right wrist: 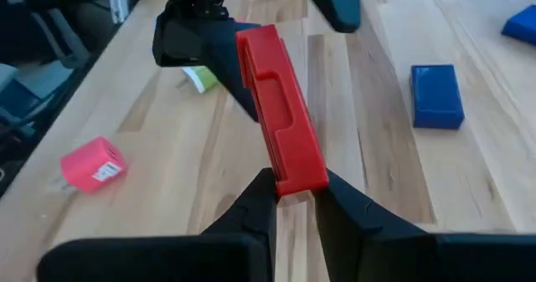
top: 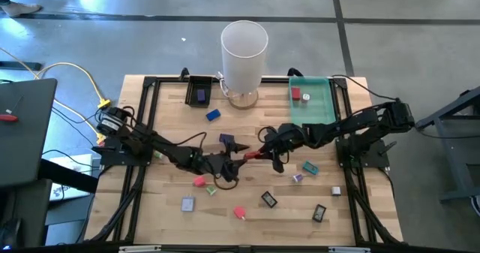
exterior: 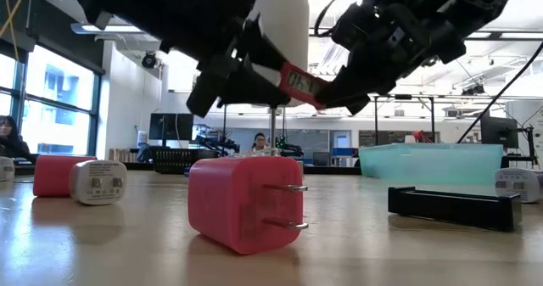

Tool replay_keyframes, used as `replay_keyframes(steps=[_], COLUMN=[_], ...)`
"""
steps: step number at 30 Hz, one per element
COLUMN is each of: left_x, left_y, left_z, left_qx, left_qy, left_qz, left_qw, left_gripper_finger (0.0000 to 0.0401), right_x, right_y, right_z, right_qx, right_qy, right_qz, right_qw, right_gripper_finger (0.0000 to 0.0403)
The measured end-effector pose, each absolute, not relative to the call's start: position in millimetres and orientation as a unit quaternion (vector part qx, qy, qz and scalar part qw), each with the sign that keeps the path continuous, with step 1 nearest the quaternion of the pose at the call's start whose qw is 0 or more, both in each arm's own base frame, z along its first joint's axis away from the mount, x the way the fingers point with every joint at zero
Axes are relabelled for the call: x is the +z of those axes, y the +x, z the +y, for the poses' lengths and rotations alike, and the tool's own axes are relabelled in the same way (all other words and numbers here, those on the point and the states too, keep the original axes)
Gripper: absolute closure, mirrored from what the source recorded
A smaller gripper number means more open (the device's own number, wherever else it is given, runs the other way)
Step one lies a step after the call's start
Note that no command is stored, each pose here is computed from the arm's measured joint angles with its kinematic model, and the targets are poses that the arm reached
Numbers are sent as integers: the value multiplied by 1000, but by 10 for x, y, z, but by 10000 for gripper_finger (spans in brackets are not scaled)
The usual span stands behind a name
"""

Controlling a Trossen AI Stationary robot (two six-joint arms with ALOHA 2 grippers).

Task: Pick & Place Office items
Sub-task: Put the red digital clock into the black bin

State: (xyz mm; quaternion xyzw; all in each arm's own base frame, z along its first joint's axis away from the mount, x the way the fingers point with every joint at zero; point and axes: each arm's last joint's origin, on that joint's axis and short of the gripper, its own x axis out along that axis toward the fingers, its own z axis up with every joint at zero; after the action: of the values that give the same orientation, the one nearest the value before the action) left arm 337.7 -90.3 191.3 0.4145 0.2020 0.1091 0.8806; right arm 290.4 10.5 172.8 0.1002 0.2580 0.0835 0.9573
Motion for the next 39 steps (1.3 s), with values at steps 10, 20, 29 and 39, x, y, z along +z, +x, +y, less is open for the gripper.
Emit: replay_keyframes(steps=[10,20,29,39], left_x=[1964,2009,2007,2001], left_y=[3393,3410,3416,3416], left_z=[-945,-948,-953,-954], left_qx=[75,86,64,61], left_qy=[476,495,516,516], left_qz=[175,154,148,148], left_qw=[858,851,841,841], left_gripper_finger=[103,103,132,199], right_x=[1822,1827,1827,1829], right_y=[2954,2956,2956,2956], right_z=[130,132,132,132], right_qx=[128,135,134,135], right_qy=[103,95,95,95], right_qz=[231,228,228,227], right_qw=[959,960,960,960], right_gripper_finger=[355,355,355,355])
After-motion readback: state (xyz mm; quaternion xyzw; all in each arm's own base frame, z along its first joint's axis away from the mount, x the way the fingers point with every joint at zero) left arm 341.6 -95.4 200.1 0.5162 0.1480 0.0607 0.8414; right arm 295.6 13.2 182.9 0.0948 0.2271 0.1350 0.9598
